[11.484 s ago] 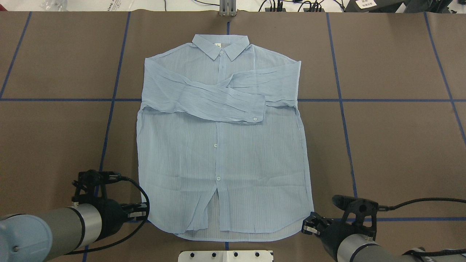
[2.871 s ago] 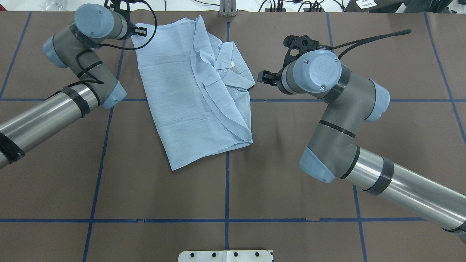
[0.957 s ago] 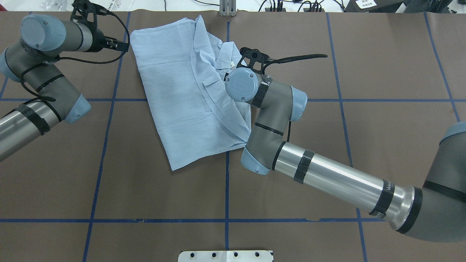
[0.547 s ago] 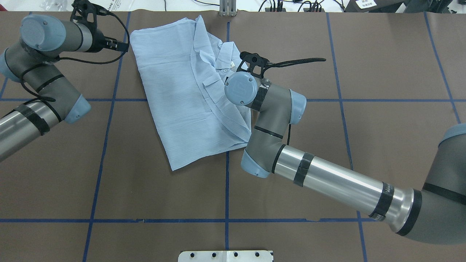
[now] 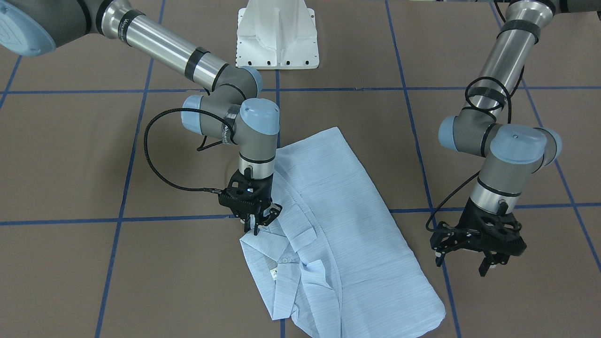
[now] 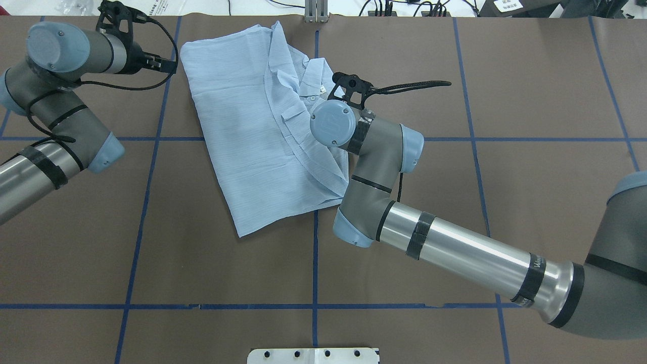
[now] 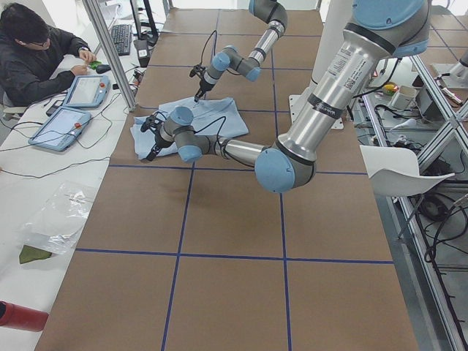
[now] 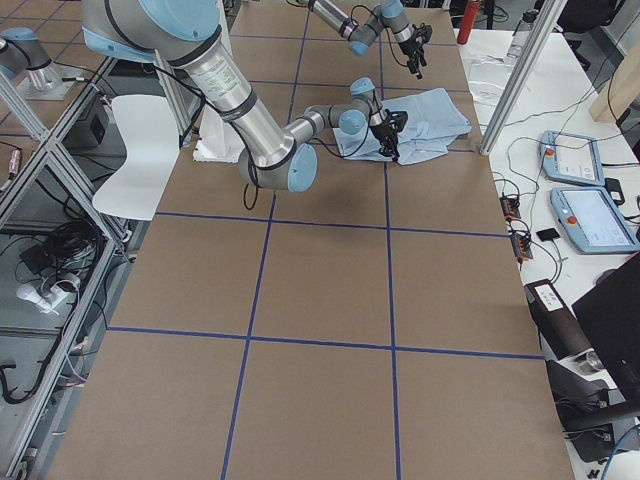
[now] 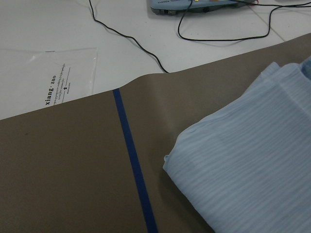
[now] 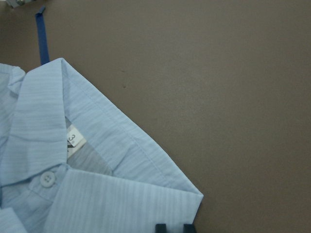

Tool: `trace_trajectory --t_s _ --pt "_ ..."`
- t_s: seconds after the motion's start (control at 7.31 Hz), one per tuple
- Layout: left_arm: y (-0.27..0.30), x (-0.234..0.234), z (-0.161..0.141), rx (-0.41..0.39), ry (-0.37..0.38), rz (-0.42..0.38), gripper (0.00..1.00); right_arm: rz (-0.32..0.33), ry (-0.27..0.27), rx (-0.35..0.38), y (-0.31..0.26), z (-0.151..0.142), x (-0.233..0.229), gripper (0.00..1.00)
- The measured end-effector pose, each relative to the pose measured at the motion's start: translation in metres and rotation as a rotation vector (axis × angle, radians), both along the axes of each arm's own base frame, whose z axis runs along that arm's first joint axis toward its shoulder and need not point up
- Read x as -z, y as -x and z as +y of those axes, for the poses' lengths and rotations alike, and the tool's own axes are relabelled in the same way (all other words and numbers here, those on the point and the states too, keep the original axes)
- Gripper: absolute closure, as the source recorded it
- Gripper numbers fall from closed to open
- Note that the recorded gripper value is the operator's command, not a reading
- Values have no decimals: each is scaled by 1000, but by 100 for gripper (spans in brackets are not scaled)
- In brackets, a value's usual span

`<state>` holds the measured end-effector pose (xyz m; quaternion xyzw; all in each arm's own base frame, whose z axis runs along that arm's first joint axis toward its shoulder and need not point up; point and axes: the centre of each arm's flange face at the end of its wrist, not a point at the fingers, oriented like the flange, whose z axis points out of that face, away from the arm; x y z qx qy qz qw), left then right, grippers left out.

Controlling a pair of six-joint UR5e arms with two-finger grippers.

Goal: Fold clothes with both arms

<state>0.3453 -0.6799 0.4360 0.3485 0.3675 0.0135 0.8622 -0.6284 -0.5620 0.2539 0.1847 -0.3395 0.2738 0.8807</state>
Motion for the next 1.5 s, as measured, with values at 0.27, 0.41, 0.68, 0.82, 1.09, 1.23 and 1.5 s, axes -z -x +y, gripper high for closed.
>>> trace_trajectory --t_s 0.27,0.41,0.68,0.82,1.09,1.23,1.5 --pt "0 0 0 0 0 0 0 -8 -1 -4 -1 0 4 100" --pt "0 -1 0 0 0 0 0 -16 -5 -6 -2 0 8 100" --pt "0 -1 1 0 0 0 0 -28 -14 -6 -6 0 16 73" --pt "0 -1 1 0 0 0 0 -30 -18 -5 -7 0 18 44" --pt "0 -1 1 0 0 0 0 -33 -20 -4 -6 0 20 43" --pt "0 -1 1 0 0 0 0 -35 -22 -2 -6 1 25 44" --pt "0 -1 1 0 0 0 0 -29 -16 0 -3 3 24 47"
